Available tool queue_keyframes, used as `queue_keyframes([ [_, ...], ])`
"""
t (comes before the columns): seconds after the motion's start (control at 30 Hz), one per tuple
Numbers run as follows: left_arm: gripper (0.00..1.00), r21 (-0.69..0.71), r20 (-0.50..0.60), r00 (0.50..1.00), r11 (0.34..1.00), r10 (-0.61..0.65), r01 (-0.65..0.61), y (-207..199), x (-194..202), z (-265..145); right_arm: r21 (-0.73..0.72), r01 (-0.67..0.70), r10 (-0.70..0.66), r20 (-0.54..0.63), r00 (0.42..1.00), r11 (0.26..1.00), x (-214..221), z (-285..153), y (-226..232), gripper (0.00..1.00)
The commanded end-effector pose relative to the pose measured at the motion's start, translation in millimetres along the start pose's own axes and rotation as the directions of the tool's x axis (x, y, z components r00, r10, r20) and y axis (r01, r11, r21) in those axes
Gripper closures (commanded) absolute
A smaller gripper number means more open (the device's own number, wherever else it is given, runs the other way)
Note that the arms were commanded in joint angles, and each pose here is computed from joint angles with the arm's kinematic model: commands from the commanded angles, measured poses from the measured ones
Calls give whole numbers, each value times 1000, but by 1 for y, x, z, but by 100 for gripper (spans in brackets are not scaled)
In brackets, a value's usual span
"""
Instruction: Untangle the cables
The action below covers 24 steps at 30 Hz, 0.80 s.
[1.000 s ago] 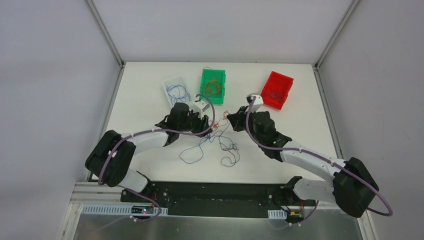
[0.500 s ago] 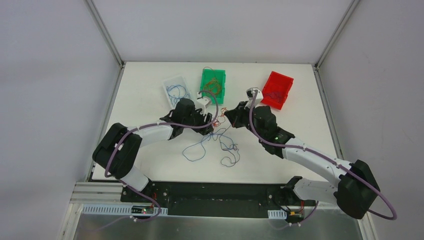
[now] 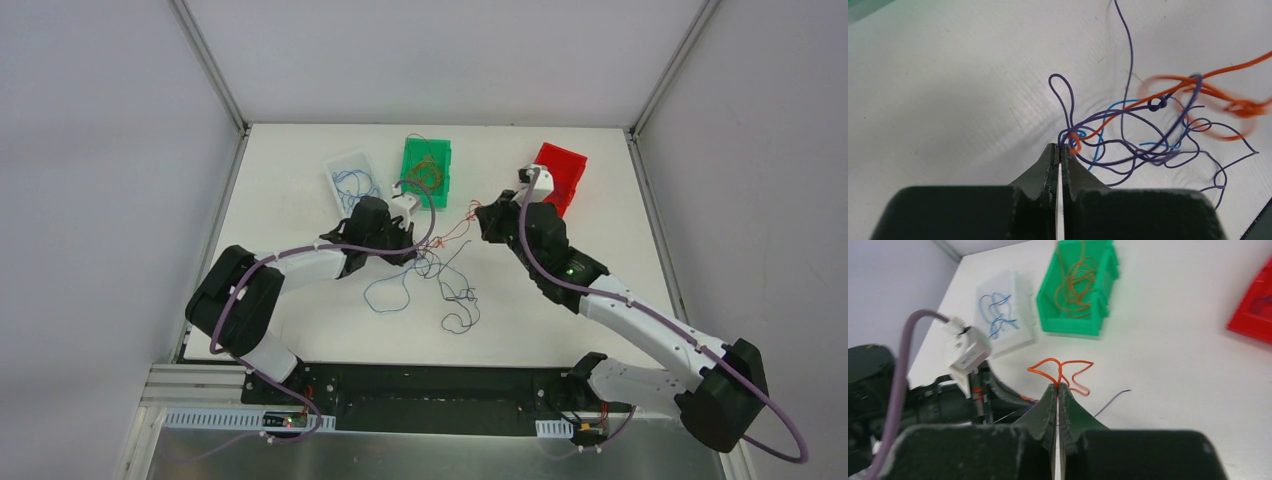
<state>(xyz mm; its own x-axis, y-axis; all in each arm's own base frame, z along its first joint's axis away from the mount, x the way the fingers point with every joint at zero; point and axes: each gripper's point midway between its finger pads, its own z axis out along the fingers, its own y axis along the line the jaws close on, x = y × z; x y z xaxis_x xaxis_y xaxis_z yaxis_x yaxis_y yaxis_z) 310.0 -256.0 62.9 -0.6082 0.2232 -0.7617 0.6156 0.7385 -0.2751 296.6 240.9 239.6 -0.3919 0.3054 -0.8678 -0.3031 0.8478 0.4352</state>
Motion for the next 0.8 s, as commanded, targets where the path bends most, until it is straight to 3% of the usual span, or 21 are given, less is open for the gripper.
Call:
queue_keyframes([
  [0.0,100,-34,61,998,999,-28,30,8,-20,-8,204,-54,26,137,990,977,-47,-17,-47,100],
  [0.2,100,-52,55,995,995,-84,86,19,-19,-12,369,-161,86,211,974,915,-64,-46,-114,100],
  [0.37,100,-126,49,989,982,-137,142,39,-17,-16,417,-200,103,245,964,887,-74,-63,-139,100],
  [0.57,100,-270,123,957,919,-264,288,81,-9,-39,559,-257,86,313,946,789,-86,-88,-177,100],
  [0.77,100,-395,201,941,857,-272,331,105,-7,-64,617,-325,83,387,918,717,-93,-109,-200,100],
])
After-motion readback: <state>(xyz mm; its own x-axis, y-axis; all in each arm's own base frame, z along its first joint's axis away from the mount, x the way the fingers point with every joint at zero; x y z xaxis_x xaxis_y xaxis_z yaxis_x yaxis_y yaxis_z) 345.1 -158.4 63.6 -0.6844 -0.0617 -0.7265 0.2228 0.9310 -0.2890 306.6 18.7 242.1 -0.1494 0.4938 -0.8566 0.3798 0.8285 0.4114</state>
